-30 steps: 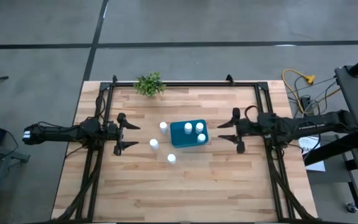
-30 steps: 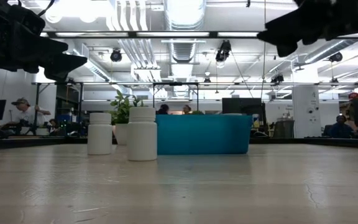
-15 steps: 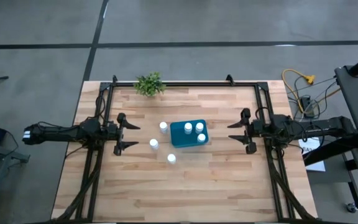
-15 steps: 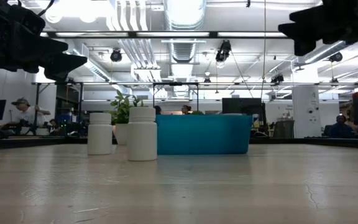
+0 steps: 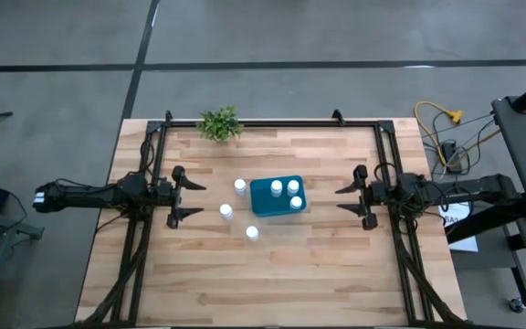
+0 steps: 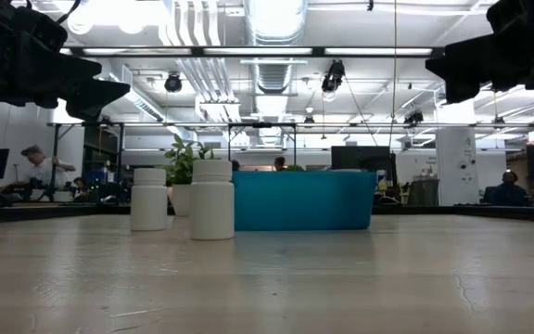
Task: Pick and place pill bottles into a basket
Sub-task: Put the white medicine bottle into the blue bin
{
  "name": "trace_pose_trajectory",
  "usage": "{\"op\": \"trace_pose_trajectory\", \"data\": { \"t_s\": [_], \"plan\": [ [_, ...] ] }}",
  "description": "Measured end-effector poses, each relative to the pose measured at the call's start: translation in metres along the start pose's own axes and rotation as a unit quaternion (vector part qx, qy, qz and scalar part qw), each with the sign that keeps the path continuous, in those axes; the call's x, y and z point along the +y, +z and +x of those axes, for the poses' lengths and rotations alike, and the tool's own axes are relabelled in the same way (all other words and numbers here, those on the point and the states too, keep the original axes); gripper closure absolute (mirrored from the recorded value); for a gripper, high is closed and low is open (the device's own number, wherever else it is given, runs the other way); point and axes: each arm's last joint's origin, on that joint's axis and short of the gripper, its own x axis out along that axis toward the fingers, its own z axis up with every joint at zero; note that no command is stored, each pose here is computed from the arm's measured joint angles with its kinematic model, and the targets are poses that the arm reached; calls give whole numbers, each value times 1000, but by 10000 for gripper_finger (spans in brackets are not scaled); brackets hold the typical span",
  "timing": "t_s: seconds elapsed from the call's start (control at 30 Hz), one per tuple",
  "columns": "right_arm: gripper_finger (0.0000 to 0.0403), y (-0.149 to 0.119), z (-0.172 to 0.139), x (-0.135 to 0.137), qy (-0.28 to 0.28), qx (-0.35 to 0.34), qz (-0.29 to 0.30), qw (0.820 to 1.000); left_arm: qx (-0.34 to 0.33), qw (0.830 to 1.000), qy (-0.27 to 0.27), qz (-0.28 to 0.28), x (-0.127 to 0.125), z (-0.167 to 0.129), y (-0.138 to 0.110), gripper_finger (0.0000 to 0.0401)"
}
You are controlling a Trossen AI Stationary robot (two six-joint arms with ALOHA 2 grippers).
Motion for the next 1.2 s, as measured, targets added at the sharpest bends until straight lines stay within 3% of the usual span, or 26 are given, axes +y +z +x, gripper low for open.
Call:
{"op": "trace_pose_trajectory", "data": {
  "t_s": [0.23,0.87,1.2],
  "plan": [
    [225,-9,-3,0,0,-1,-3,1000,0,1000,0,0,0,0,0,106],
    [245,5,-15,0,-9,-75,-34,997,2,1000,0,0,0,0,0,106],
    [268,-1,-22,0,-7,-57,-25,998,1,1000,0,0,0,0,0,106]
  ]
}}
